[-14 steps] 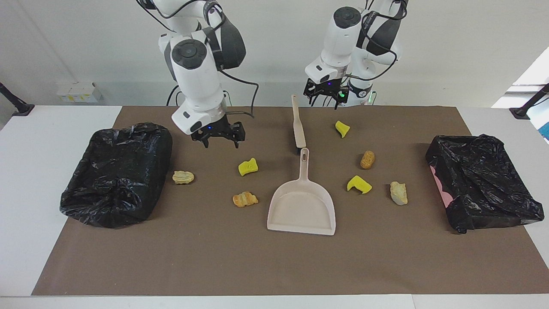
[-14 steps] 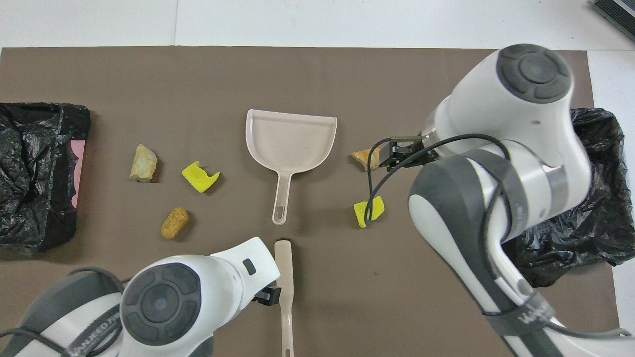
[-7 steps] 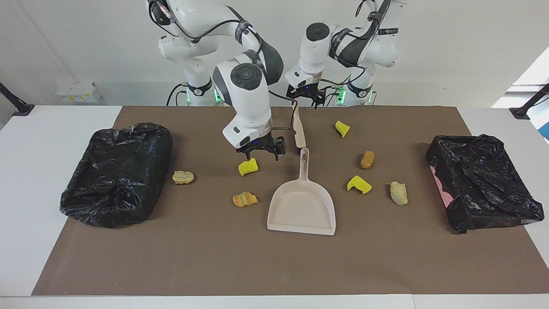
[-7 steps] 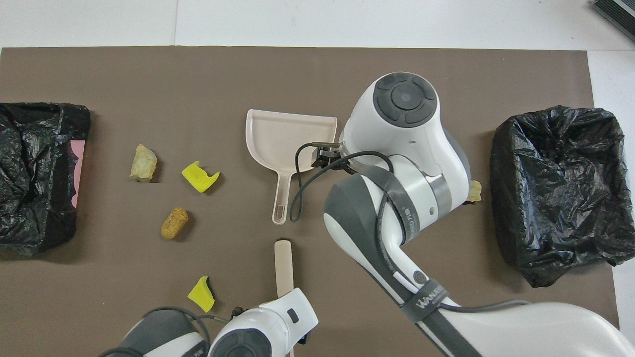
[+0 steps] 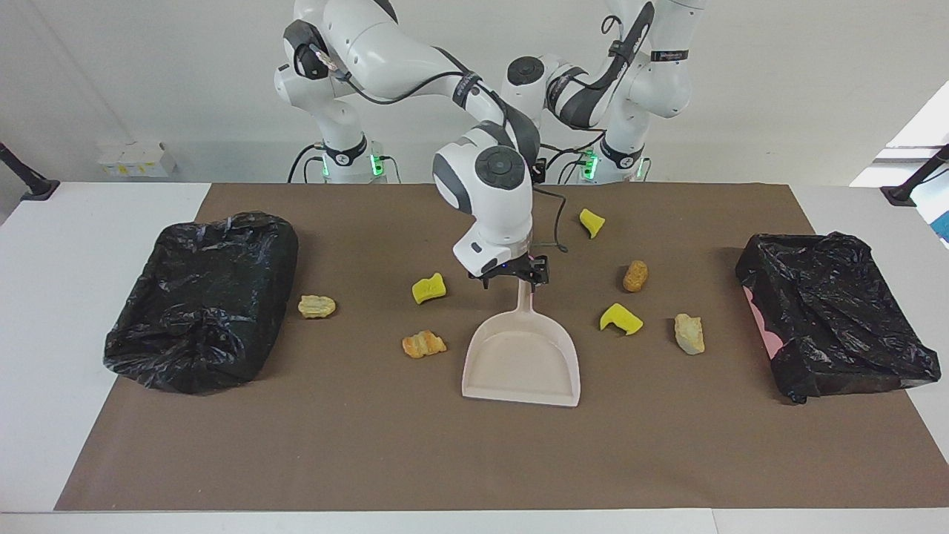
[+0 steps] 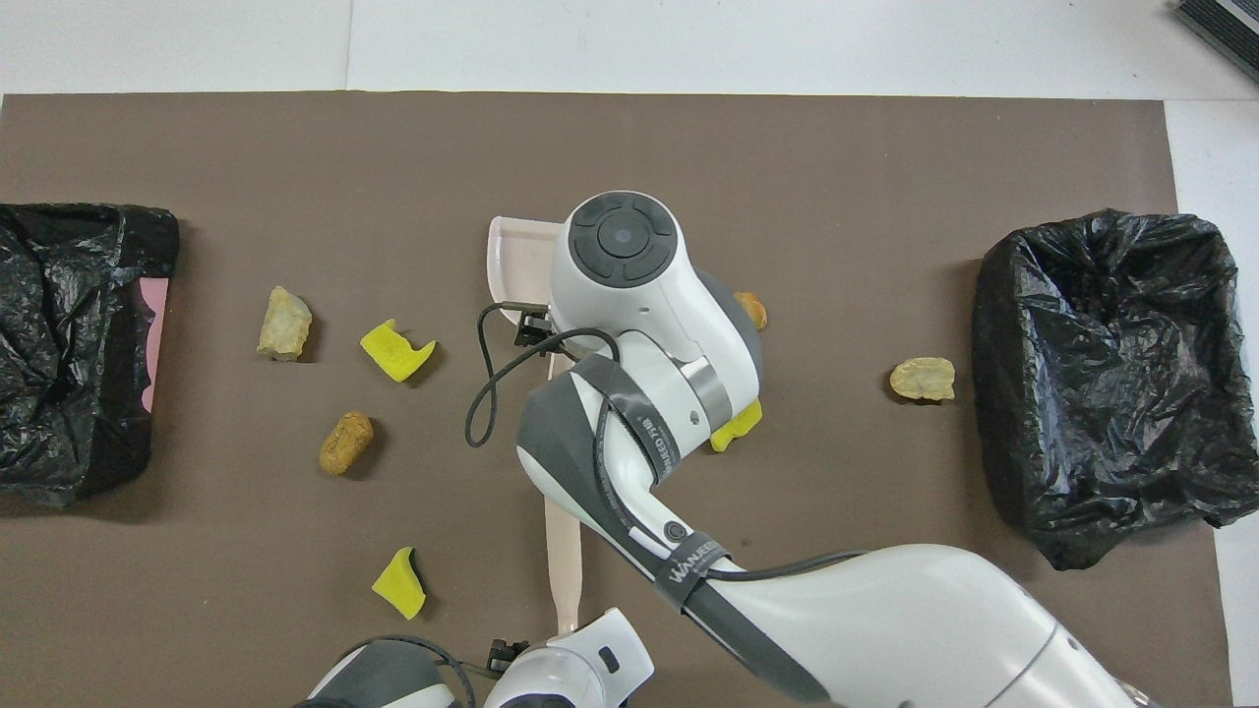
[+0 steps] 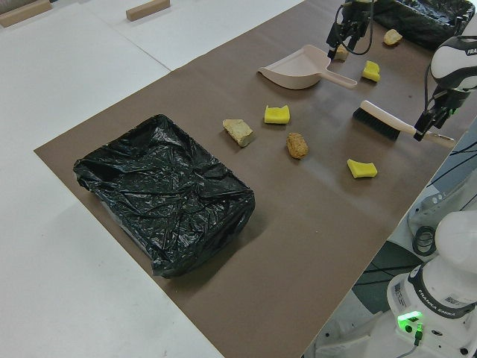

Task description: Sweep and dump trash in bin

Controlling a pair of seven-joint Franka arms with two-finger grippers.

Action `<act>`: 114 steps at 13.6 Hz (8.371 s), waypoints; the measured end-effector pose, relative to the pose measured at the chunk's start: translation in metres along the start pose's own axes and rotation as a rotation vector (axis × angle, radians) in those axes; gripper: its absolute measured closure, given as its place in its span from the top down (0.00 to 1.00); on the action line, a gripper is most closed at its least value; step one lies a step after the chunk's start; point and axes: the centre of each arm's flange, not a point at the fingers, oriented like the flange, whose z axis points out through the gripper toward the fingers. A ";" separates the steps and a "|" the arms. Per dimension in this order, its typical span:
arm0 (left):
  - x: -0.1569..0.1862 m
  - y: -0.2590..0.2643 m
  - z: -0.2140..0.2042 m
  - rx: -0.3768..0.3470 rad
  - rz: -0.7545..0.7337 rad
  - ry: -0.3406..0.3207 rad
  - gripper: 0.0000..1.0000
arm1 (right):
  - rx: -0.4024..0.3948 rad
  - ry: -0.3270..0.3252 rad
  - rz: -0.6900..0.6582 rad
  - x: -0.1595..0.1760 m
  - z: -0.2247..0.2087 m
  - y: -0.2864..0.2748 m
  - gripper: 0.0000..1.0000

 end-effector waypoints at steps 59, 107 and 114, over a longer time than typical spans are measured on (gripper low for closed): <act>0.165 -0.292 -0.019 0.040 0.146 -0.072 0.26 | -0.312 -0.250 -1.747 -0.072 0.035 0.061 0.31; 0.098 -0.100 -0.014 -0.162 -0.289 -0.128 0.26 | -0.449 -0.383 -1.686 -0.097 0.036 0.058 0.31; 0.090 -0.108 -0.038 -0.082 -0.450 -0.274 0.26 | -0.434 -0.347 -1.697 -0.098 0.039 0.053 0.31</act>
